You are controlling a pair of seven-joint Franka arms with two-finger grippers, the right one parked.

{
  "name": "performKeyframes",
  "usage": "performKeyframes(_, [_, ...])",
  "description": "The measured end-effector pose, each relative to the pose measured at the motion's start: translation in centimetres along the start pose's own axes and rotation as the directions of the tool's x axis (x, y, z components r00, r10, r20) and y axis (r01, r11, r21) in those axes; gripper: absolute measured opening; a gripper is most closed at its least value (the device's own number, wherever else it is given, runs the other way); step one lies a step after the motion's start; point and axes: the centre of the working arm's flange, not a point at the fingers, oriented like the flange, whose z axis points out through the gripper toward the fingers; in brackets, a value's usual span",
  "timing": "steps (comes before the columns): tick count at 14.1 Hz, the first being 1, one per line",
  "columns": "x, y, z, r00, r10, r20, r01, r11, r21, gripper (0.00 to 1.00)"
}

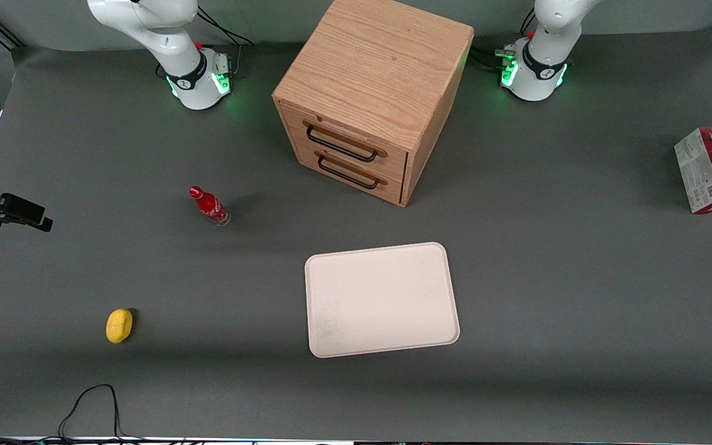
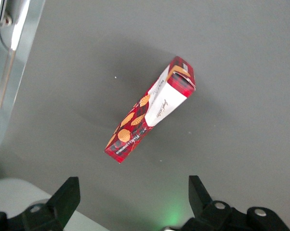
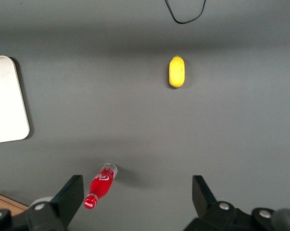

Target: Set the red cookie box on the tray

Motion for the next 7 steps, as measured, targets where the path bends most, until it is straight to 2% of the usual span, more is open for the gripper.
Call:
performKeyframes(3, [-3.0,-0.6,0.7,0.988,0.150,-0.045,-0.150,0.989,0.006,1.00])
performKeyframes(4, [-3.9,-1.2,1.3,0.980,0.193,-0.052,-0.193,0.981,0.004,0.96])
performKeyframes(7, [-4.4,-2.8,4.3,0.968,0.240,-0.079,-0.242,0.970,-0.017,0.96])
